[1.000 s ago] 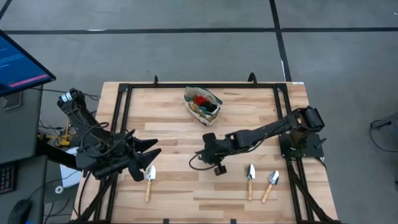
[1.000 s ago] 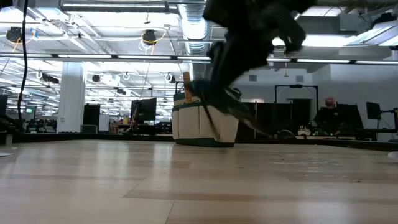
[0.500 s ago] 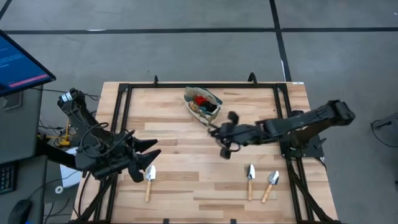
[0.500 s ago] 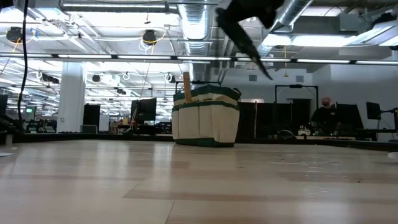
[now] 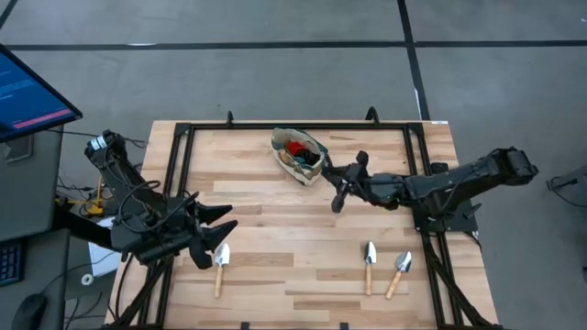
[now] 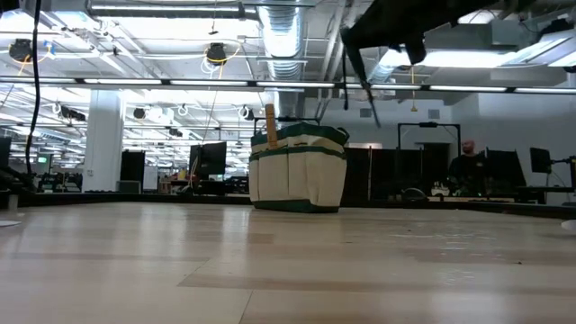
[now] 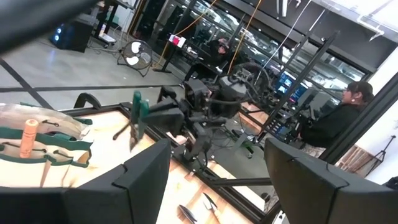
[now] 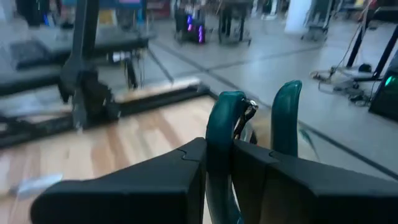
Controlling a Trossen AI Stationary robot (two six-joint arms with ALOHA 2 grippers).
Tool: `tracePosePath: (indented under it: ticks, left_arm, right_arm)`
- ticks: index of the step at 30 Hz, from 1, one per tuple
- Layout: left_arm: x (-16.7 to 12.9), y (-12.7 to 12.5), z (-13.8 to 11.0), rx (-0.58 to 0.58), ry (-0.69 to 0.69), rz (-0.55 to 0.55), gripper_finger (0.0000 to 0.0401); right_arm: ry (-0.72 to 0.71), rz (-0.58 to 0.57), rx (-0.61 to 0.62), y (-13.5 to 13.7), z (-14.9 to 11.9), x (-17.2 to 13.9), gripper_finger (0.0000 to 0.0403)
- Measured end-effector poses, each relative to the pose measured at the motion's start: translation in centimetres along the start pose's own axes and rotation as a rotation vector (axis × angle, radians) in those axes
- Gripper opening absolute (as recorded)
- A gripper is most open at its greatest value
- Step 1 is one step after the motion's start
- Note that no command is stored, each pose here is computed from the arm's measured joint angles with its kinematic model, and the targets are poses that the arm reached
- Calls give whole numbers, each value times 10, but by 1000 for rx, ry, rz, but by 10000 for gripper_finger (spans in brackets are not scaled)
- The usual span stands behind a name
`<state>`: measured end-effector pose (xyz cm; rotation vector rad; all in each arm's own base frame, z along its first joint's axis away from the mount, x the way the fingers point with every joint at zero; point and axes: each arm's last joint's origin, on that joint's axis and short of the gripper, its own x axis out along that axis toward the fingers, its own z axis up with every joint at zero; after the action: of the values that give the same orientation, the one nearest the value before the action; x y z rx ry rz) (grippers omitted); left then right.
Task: Pick & Place Garden tools in Gardening bag
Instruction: Put the green shear scissors into the gardening bag
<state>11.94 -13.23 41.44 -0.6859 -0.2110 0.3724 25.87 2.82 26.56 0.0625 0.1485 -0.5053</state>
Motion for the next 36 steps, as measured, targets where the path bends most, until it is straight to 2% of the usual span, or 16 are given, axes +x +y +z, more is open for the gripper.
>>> tracePosePath:
  ticks: [6, 17, 20, 23, 29, 32, 36]
  left_arm:
    - [0, 0, 0, -1, 0, 0, 260]
    - [0, 0, 0, -8, 0, 0, 260]
    - [0, 0, 0, -8, 0, 0, 260]
    - [0, 0, 0, -8, 0, 0, 260]
    - [0, 0, 0, -3, 0, 0, 260]
    - [0, 0, 0, -3, 0, 0, 260]
    - [0, 0, 0, -1, 0, 0, 260]
  right_arm:
    - [-73, -16, 3, -3, -5, 17, 40]
    - [-181, -31, 64, 9, -26, 49, 40]
    - [-272, -13, 94, 15, -19, 46, 40]
    - [-331, -33, 62, 20, -11, 38, 40]
    - [-346, -58, 26, 22, -6, 31, 40]
    - [-335, -54, 60, 24, -10, 33, 40]
    - [-300, -127, 67, 28, -14, 28, 40]
